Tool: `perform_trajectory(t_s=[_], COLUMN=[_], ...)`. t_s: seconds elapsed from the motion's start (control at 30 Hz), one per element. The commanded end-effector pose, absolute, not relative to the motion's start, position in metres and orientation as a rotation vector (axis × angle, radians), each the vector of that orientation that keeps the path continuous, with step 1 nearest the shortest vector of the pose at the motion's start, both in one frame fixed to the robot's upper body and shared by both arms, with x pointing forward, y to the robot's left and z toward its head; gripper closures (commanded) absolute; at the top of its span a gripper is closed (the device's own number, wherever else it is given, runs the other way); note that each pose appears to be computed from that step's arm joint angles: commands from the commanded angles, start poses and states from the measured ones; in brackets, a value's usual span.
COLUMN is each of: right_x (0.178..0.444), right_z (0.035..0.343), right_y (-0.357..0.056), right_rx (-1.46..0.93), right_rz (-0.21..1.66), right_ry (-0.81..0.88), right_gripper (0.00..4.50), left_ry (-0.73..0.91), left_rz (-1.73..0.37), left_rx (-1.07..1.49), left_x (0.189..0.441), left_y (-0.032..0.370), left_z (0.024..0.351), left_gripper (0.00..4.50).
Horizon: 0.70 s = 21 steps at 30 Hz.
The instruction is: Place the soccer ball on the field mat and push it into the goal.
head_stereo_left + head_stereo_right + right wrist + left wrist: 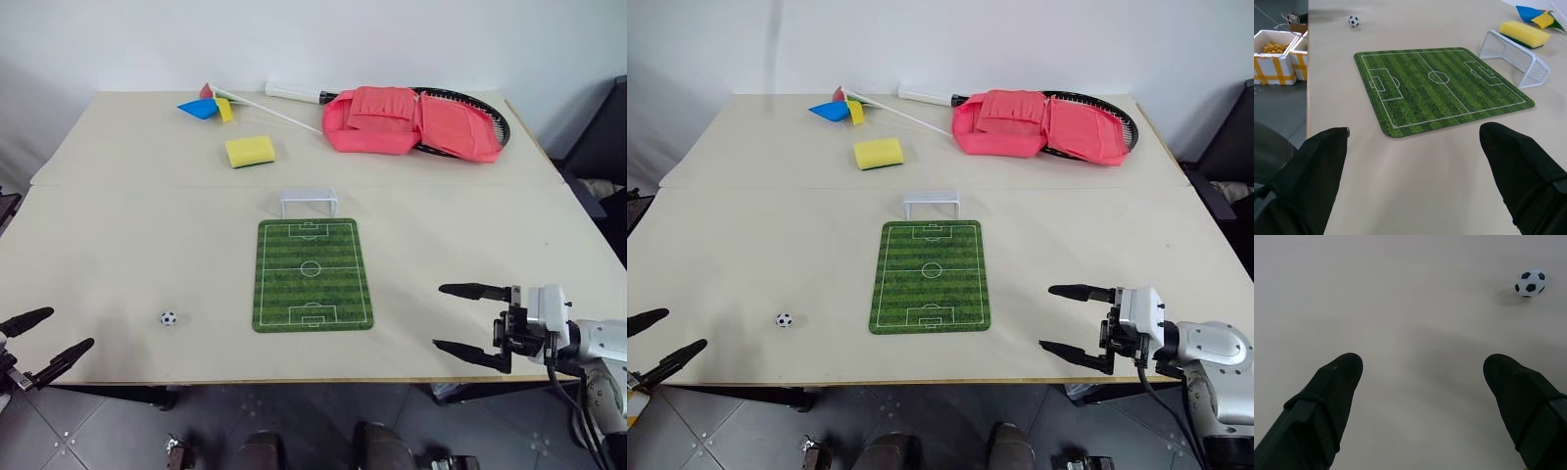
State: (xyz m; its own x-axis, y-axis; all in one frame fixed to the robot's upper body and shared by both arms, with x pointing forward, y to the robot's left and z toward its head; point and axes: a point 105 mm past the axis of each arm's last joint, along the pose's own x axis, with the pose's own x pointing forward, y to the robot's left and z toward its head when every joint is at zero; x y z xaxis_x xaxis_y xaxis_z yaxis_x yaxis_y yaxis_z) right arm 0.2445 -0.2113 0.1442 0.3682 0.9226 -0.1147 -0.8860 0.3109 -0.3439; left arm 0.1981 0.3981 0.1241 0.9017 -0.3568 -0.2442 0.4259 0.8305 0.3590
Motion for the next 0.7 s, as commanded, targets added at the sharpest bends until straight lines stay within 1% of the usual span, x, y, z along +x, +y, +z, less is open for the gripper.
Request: perform_trajectory(t_s=[0.03,0.07,0.17,0.23,0.33,0.43,0.57,0.7], right_x=[0.243,0.243,0.238,0.232,0.221,0.215,0.218,0.218], right_z=[0.146,0.149,0.170,0.183,0.193,0.186,0.182,0.174], right_y=[-0.207,-0.202,-0.183,-0.168,-0.150,-0.141,-0.140,-0.146], right_rx=[-0.359,-0.335,-0.197,-0.106,-0.041,-0.067,-0.136,-0.173], right_rz=[1.216,1.225,1.267,1.312,1.374,1.425,1.455,1.487], right_ry=[-0.134,-0.157,-0.312,-0.399,-0.508,-0.526,-0.538,-0.503], right_gripper=[0.00,0.00,0.00,0.00,0.00,0.00,0.00,0.00], left_ry=[0.178,0.181,0.150,0.129,0.157,0.135,0.080,0.053], left_rz=[-0.419,-0.448,-0.502,-0.498,-0.551,-0.587,-0.636,-0.687], left_rx=[0.415,0.371,0.312,0.268,0.195,0.196,0.185,0.161], left_x=[0.195,0.193,0.188,0.187,0.184,0.193,0.208,0.223], left_y=[0.400,0.397,0.392,0.392,0.382,0.366,0.347,0.329], left_z=[0.126,0.125,0.125,0.122,0.104,0.099,0.108,0.115], left_gripper=[0.02,0.02,0.02,0.02,0.02,0.02,0.02,0.02])
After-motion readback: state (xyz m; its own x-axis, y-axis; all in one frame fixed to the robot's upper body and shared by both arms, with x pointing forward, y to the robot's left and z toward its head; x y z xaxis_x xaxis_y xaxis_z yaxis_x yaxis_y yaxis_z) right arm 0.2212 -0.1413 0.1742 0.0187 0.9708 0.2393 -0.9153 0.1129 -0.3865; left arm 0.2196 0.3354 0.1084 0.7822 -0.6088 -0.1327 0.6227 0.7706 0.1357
